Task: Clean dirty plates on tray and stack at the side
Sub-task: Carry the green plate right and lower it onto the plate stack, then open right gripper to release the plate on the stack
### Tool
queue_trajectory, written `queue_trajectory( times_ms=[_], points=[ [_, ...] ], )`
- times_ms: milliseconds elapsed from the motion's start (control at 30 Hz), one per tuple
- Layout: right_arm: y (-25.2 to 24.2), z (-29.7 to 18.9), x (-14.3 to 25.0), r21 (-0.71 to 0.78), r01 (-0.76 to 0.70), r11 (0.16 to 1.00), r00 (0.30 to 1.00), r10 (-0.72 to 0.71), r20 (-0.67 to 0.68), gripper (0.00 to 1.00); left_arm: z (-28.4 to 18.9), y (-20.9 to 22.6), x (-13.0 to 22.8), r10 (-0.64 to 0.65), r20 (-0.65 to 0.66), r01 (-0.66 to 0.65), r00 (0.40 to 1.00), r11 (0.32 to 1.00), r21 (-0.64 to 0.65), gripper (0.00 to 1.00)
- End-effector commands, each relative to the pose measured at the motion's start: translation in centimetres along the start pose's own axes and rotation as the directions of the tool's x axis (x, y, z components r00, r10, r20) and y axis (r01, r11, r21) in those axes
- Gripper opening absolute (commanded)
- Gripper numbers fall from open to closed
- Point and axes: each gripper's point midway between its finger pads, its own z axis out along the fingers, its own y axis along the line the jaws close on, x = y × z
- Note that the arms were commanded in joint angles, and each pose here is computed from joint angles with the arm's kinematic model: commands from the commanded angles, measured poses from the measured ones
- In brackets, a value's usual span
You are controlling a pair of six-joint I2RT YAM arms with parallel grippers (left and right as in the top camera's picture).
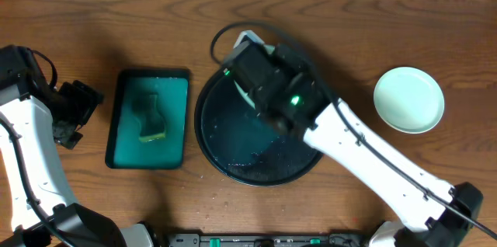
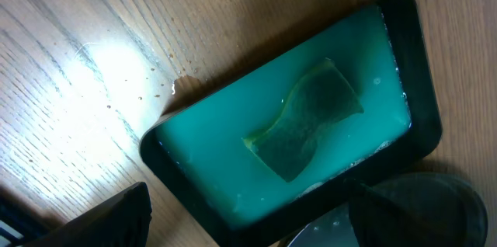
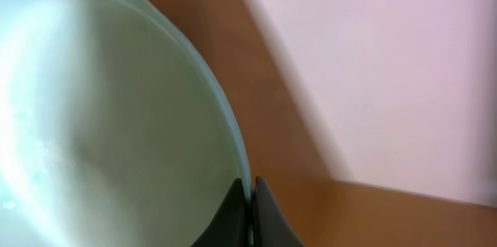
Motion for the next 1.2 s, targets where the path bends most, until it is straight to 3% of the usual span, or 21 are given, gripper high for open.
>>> queue_trajectory(
  times_ms=[0,100,233,400,500,667,867,1000,1167],
  points=[
    [4.9,3.5,1.6,-0.305,-0.439,0.845,0.898,0.407,-0.168,0.01,0.2,0.1,0.2,0.009,-0.007,-0.009,1.0,1.0,-0.01,0.82],
    [4.7,6.7,4.5,-0.31,-0.667,0.678,0.743,0.575,-0.342,0.01,0.2,0.1,0.2,0.009,-0.007,-0.009,1.0,1.0,-0.01,0.82],
    [2.2,9.1,6.8,-0.374,-0.803,0.463,0.595,0.657,-0.464,0.01,0.2,0.1,0.2,0.009,-0.007,-0.009,1.0,1.0,-0.01,0.82],
    [-2.7,10.5,10.0,-0.426,-0.892,0.155,0.393,0.732,-0.557,0.01,0.2,0.1,0.2,0.009,-0.007,-0.009,1.0,1.0,-0.01,0.82],
    [-6.6,11.6,13.8,-0.378,-0.926,0.022,0.252,0.78,-0.572,0.01,0.2,0.1,0.2,0.009,-0.007,-0.009,1.0,1.0,-0.01,0.82],
    [-10.9,12.9,24.2,-0.125,-0.988,-0.092,-0.004,0.821,-0.571,0.01,0.2,0.1,0.2,0.009,-0.007,-0.009,1.0,1.0,-0.01,0.82],
    [-12.0,13.0,34.1,0.11,-0.976,-0.186,-0.216,0.826,-0.521,0.01,0.2,0.1,0.2,0.009,-0.006,-0.009,1.0,1.0,-0.009,0.82],
    [-11.3,13.2,38.0,0.185,-0.949,-0.254,-0.313,0.816,-0.486,0.01,0.2,0.1,0.2,0.009,-0.006,-0.009,1.0,1.0,-0.009,0.82],
    [-9.6,13.9,41.0,0.248,-0.924,-0.291,-0.376,0.807,-0.455,0.01,0.2,0.1,0.2,0.009,-0.006,-0.009,1.0,1.0,-0.009,0.82]
  ],
)
